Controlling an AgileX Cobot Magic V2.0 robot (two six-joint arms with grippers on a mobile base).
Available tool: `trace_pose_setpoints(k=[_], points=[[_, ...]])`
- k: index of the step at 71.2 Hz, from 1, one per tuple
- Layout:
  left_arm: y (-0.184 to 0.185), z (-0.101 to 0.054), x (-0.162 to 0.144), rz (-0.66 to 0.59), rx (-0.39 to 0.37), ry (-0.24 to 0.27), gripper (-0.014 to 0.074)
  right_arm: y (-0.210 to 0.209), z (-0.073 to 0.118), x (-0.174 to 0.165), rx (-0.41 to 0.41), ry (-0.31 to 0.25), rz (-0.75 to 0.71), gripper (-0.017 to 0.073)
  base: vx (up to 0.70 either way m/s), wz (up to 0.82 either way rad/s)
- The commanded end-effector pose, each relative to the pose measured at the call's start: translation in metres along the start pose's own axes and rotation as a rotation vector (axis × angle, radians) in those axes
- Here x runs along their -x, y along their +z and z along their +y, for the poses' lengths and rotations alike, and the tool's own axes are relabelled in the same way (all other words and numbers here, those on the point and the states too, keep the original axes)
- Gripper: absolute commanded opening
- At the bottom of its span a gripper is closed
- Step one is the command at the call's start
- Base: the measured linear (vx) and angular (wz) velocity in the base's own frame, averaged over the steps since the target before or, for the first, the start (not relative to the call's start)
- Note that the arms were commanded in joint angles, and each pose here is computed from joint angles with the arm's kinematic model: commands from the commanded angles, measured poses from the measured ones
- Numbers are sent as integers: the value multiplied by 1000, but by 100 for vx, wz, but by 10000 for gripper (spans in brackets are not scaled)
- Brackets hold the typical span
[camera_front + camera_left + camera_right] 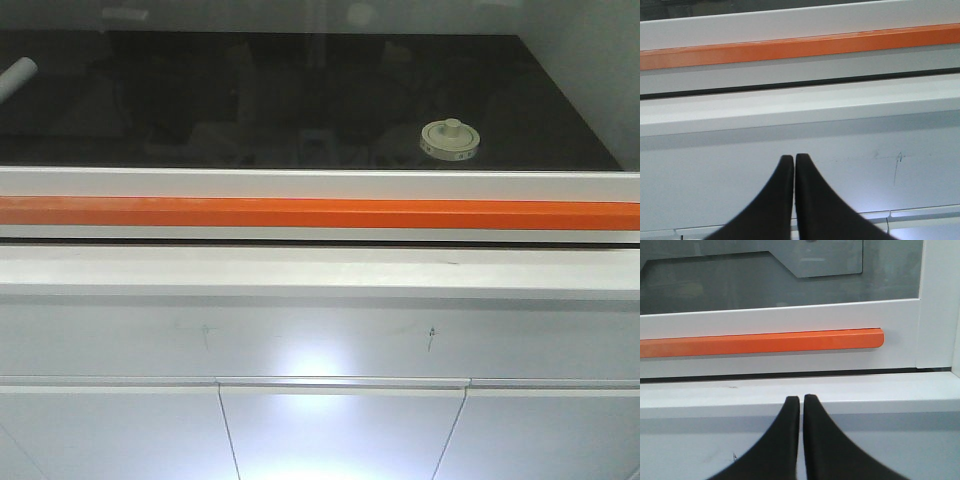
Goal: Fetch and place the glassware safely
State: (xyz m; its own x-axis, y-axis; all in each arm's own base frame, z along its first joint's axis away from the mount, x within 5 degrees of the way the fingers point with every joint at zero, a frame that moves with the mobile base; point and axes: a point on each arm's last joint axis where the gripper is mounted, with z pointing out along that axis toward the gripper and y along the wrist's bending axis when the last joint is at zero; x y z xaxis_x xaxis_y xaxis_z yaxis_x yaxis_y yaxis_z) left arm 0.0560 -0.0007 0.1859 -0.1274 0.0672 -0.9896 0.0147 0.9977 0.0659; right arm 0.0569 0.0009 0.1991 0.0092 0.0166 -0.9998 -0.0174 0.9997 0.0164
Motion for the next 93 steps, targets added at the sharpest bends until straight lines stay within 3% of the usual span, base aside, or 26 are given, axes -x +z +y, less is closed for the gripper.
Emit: trace_pose_setpoints(k=[1, 43, 51, 61, 69, 81, 86, 93], points=[[1, 0, -2, -53, 7, -10, 2, 0, 0, 1, -1, -9, -65, -3, 0, 0], [1, 0, 0, -80, 10, -16, 2, 0, 0, 1, -1, -10, -66, -3, 0, 0], [0, 1, 6, -149, 14, -50, 2, 0, 0, 1, 0, -8, -68, -3, 0, 0], [-2, 4, 17, -265, 24, -158, 2, -1, 0, 8, 5, 16, -144, -3, 0, 0], [-10, 8, 41, -425, 45, -225, 0, -4, 1, 20, 11, 21, -263, -3, 0, 0], [-30, 13, 93, -594, 48, -223, -2, -12, 2, 59, 15, -1, -400, -3, 0, 0], [-36, 14, 119, -632, 47, -209, -2, -15, 3, 82, 17, -25, -445, -3, 0, 0], [-42, 15, 160, -668, 51, -132, -1, -16, 4, 120, 17, -67, -490, -3, 0, 0]])
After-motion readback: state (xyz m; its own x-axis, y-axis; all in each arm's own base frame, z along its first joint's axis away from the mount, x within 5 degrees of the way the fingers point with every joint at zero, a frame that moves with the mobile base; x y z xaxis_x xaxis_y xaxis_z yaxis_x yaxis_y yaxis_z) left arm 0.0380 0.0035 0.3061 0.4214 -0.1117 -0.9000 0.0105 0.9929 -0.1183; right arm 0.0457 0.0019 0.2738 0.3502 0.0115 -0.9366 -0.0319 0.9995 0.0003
